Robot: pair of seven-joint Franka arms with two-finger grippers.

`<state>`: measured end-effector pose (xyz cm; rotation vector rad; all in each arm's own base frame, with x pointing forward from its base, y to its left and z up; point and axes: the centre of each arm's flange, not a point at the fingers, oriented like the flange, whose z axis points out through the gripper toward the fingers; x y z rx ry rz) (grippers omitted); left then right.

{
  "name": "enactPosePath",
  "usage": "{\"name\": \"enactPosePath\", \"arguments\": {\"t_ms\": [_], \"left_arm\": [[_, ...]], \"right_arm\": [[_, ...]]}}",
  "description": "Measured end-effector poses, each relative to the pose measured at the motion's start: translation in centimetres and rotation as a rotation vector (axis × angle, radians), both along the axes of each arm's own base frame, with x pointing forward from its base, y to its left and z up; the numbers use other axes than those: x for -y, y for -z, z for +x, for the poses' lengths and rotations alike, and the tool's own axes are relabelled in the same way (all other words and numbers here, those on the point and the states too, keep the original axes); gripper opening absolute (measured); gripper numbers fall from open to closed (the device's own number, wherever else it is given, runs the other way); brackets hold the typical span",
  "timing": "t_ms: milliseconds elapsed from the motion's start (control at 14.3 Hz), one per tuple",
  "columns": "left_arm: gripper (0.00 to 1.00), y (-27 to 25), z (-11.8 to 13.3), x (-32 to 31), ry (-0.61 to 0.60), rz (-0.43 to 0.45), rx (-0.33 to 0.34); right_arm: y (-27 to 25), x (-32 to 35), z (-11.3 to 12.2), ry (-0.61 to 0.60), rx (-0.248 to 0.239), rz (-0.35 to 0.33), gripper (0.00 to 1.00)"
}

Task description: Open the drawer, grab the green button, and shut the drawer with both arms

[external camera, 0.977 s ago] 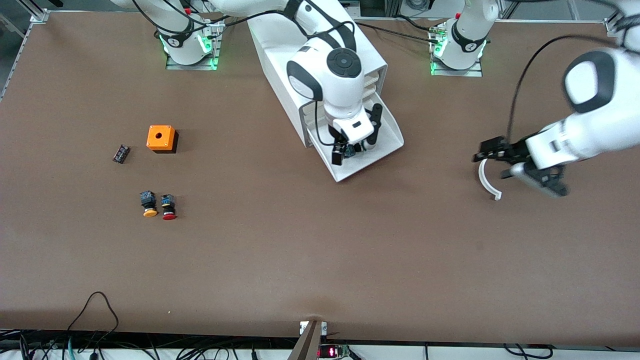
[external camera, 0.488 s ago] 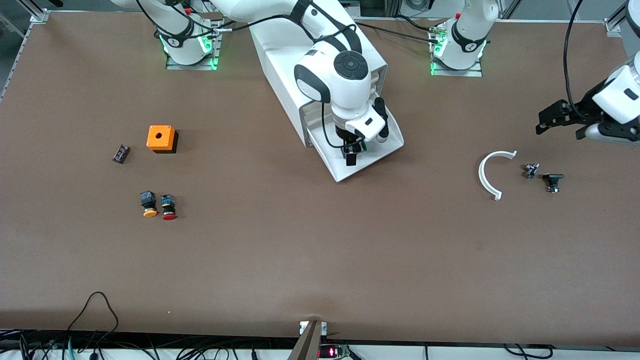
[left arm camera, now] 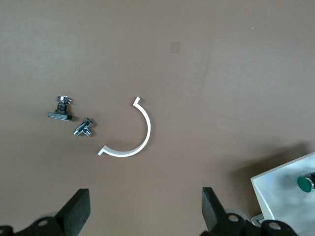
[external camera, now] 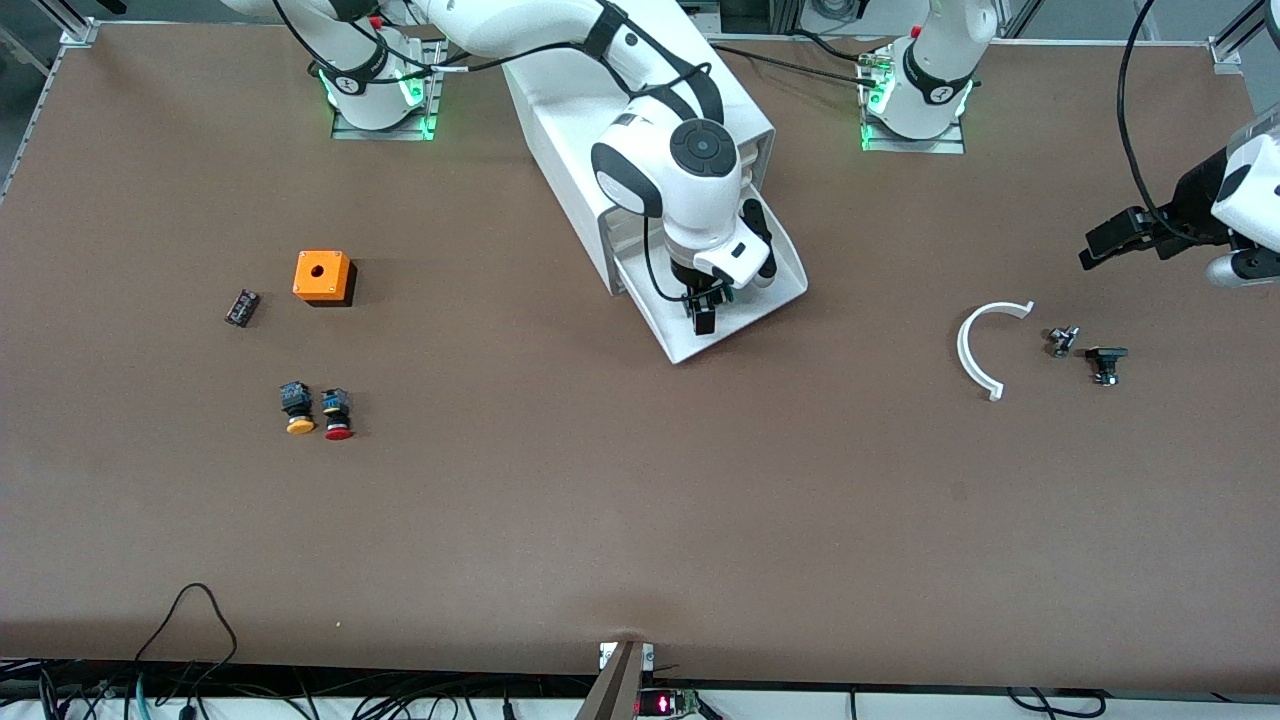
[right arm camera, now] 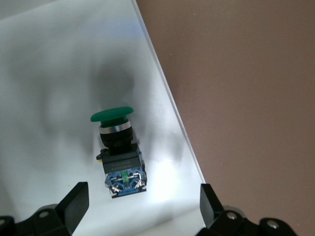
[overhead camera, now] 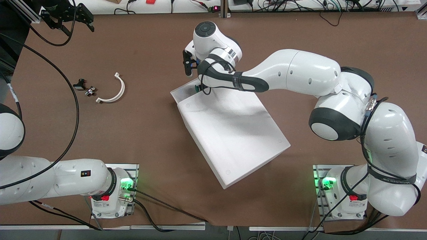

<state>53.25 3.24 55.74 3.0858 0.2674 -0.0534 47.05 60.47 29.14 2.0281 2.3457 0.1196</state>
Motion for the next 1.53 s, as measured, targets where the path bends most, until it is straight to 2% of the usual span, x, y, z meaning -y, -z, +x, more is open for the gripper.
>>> {"name": "enactPosePath", "arguments": {"t_ms": [419, 488, 558, 628, 767, 907, 1047, 1256, 1535], "left_arm": [[1.0, 1.0, -0.2, 0.0, 0.003, -0.001, -0.048], [1.0, 1.0, -0.2, 0.0, 0.003, -0.001, -0.05], [1.0, 1.0, -0.2, 0.0, 0.003, -0.001, -0.051], [1.0, 1.0, -0.2, 0.0, 0.003, -0.001, -0.052], [1.0, 1.0, -0.2, 0.0, 0.002, -0.001, -0.052], [1.0, 1.1, -0.2, 0.0, 0.001, -0.001, -0.053], [1.0, 1.1, -0.2, 0.0, 0.001, -0.001, -0.056], [1.0, 1.7, 0.0, 0.0, 0.0, -0.002, -0.066], [1.0, 3.7, 0.8, 0.0, -0.004, -0.006, -0.101]], "right_arm": [[2.3, -0.1, -0.3, -0.007, -0.016, -0.013, 1.0], [2.4, -0.2, -0.4, -0.009, -0.017, -0.011, 0.94], [2.5, -0.4, -0.3, -0.01, -0.011, 0.0, 0.94], [2.6, -0.6, -0.2, -0.012, 0.002, 0.02, 0.87], [2.6, -0.9, 0.0, -0.013, 0.022, 0.049, 0.67], [2.5, -0.5, 0.6, -0.004, 0.027, 0.055, 0.6], [2.4, 0.4, 1.9, 0.016, 0.03, 0.058, 0.44], [2.3, 1.1, 2.9, 0.031, 0.032, 0.061, 0.41], [1.8, 1.0, 2.6, 0.029, 0.022, 0.051, 0.41]]}}
